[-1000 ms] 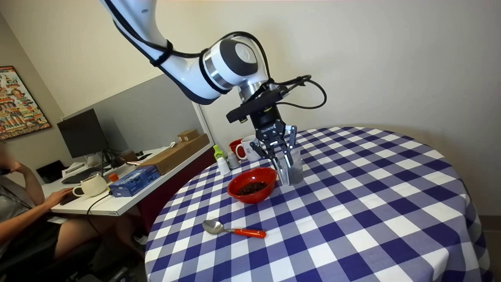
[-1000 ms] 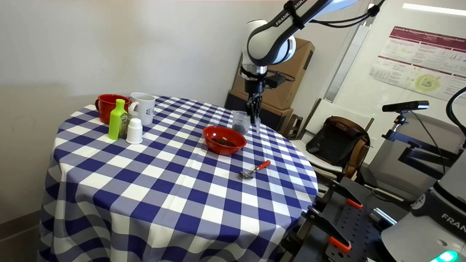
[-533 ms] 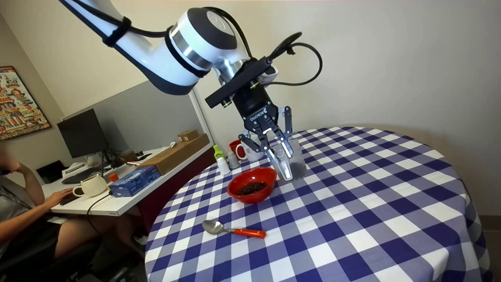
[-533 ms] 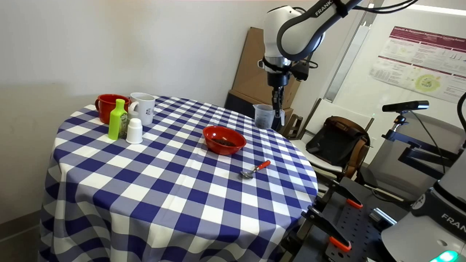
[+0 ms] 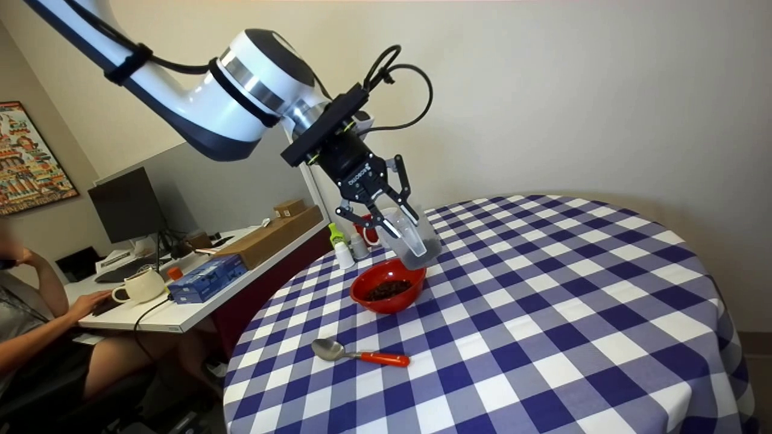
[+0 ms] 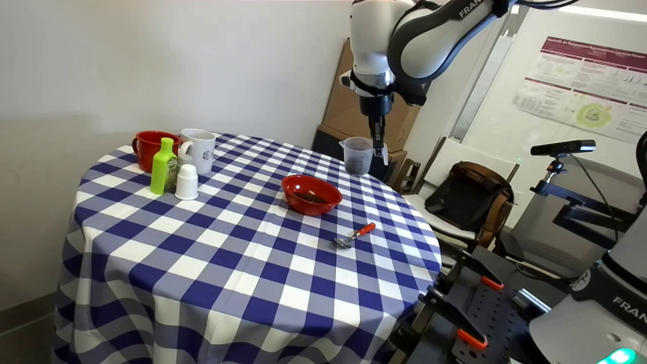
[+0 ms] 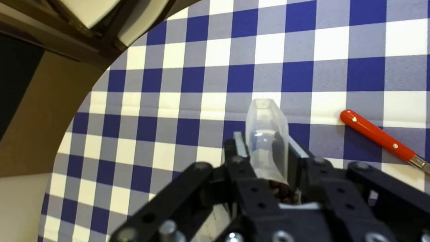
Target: Pour some of the things in the jug into the bowl
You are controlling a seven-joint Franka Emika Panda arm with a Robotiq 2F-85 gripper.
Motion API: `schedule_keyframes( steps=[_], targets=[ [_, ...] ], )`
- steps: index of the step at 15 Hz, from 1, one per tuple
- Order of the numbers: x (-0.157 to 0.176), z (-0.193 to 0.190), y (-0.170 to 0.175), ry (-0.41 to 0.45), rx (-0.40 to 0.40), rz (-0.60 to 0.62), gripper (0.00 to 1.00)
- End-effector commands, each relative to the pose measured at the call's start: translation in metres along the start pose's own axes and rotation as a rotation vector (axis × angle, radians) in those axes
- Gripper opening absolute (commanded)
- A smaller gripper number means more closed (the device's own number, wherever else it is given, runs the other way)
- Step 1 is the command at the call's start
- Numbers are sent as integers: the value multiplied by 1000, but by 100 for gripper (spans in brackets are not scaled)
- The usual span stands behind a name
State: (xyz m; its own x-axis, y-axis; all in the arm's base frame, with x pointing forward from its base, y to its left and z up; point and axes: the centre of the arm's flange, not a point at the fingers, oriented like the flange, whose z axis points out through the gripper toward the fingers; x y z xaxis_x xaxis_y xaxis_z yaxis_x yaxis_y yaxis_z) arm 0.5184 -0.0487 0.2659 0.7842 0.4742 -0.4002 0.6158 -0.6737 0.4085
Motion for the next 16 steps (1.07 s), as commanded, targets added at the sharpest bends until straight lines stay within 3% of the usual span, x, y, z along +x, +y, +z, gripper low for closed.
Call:
schedule_keyframes(
  steps=[1, 11, 16],
  targets=[
    [30, -25, -23, -27, -127, -77, 9],
    [76, -25, -57, -145, -510, -228, 9],
    [89, -2, -74, -197, -629, -252, 9]
  ],
)
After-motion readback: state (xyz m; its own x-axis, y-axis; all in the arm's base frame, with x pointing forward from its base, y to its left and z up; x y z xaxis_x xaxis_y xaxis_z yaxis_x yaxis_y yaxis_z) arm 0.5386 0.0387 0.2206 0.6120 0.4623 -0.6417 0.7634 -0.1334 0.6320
